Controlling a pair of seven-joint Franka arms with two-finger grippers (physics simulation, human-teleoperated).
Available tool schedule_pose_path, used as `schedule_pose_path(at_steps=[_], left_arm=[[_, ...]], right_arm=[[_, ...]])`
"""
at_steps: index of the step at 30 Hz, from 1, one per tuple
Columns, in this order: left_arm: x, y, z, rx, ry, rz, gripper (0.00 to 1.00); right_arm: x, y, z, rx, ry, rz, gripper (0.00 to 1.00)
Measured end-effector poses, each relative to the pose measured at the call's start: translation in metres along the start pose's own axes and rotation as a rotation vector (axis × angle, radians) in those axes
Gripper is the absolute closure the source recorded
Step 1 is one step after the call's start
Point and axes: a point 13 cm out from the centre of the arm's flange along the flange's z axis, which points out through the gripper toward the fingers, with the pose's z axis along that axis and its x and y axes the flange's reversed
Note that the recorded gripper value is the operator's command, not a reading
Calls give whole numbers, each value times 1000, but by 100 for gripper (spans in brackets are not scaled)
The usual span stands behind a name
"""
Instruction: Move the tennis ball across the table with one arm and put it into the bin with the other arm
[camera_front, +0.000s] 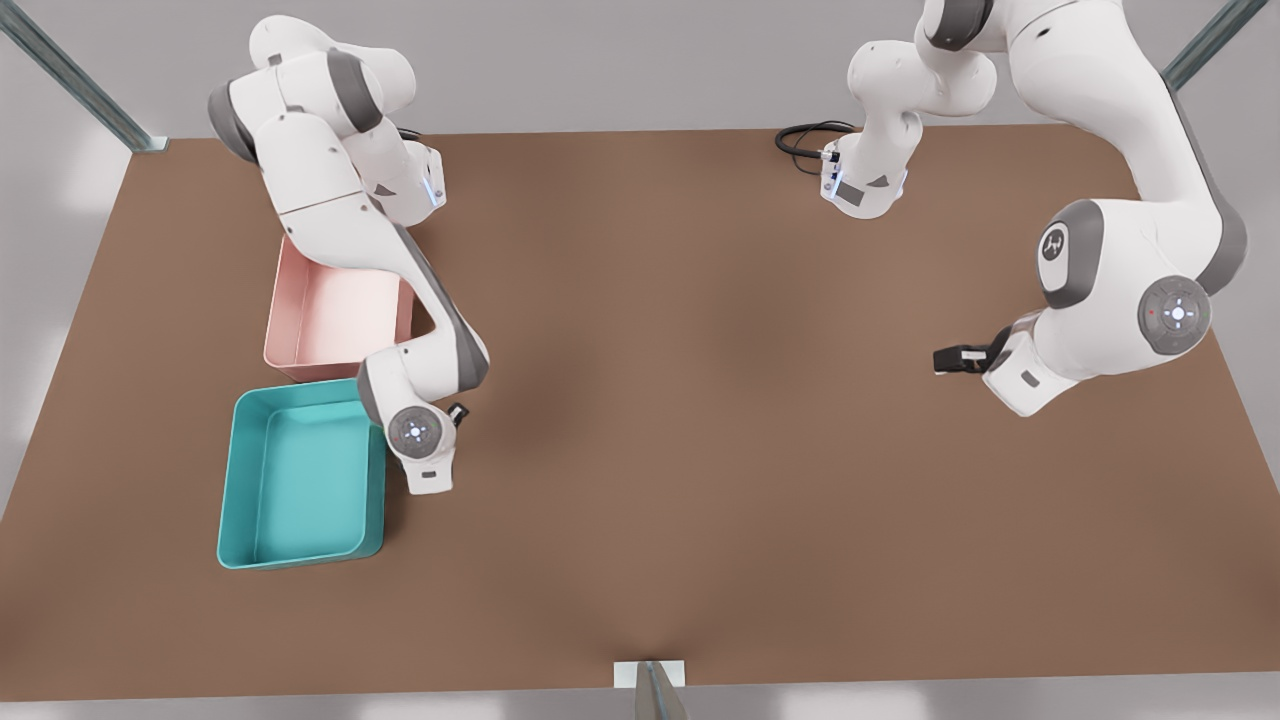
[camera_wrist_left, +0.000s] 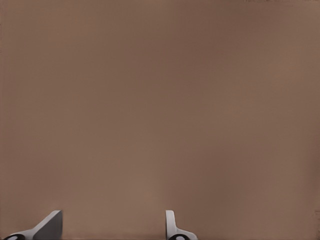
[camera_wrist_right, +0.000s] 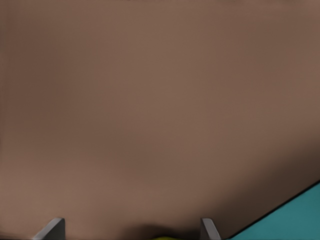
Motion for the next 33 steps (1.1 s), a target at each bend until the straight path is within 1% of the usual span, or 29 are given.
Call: schedule_pose_path(at_steps=[3,7,11,17,22,25,33], left_arm=[[0,-1,2,0,7,-31,0],[1,-3,3,-1,11,-65,0],[4,-4,5,-1,23,-93,0],[6,-4,6,-2,33,-128,0],[8,-4,7,-3,41,-148,0],[9,-4,7,-4,45,-158,0],[9,-8,14,-10,60,-172,0]], right_arm=[[-1,2,5,5,-9,-163,0],[26,2,3,18,7,-347,0],[53,-22,16,46,37,-479,0],[59,-29,24,60,48,-666,0],[67,-20,33,39,54,-782,1],[78,-22,38,31,50,-817,1],[80,-25,47,44,34,-911,1]])
